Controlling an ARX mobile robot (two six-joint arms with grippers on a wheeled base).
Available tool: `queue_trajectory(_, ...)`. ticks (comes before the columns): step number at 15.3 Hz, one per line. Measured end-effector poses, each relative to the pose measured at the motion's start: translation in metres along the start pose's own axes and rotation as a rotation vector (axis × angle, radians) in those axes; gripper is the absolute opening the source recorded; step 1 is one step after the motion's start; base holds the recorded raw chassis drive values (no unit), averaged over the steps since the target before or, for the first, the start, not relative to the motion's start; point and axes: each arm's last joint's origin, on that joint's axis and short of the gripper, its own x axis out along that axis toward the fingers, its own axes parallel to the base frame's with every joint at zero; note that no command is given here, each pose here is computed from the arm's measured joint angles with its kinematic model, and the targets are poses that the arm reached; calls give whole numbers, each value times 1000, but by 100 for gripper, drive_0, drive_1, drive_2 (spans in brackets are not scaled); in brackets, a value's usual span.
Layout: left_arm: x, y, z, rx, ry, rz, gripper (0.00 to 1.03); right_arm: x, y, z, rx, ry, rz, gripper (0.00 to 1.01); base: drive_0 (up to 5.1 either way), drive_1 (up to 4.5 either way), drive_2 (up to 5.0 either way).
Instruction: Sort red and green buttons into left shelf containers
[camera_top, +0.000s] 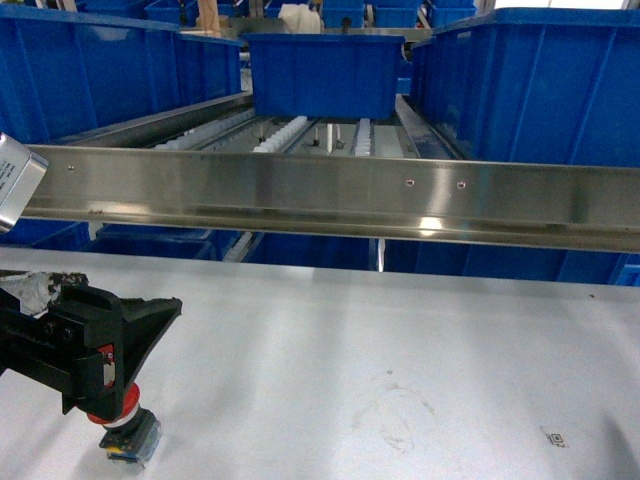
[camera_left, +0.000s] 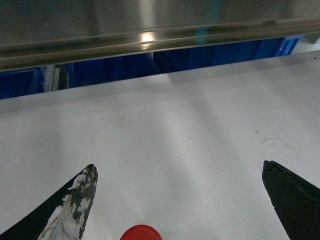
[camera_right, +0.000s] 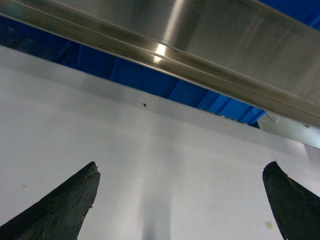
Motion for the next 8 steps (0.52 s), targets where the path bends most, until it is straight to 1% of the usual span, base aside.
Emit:
queue_trajectory(1, 0, 0, 0, 0, 0, 1, 98, 9, -6, 2, 15, 33, -7, 98, 0, 0, 0)
queue_trajectory(2, 0, 0, 0, 0, 0, 1, 98, 17, -11, 1, 36, 90, -7, 98, 0, 0, 0)
queue_trajectory(4, 0, 0, 0, 0, 0, 1, 98, 23, -19, -3, 99, 196, 10, 98, 0, 0, 0)
queue_trajectory(5, 0, 0, 0, 0, 0, 1, 98, 27, -23, -6, 123, 243, 10, 98, 0, 0, 0)
queue_trajectory(6, 0, 0, 0, 0, 0, 1, 98, 33, -25, -11, 131, 268, 6, 98, 0, 0, 0)
queue_trajectory(7, 0, 0, 0, 0, 0, 1, 98, 39, -25, -18, 141, 318, 24, 98, 0, 0, 0)
queue_trajectory(8, 0, 0, 0, 0, 0, 1, 98, 44, -23, -24, 143, 341, 31, 98, 0, 0, 0)
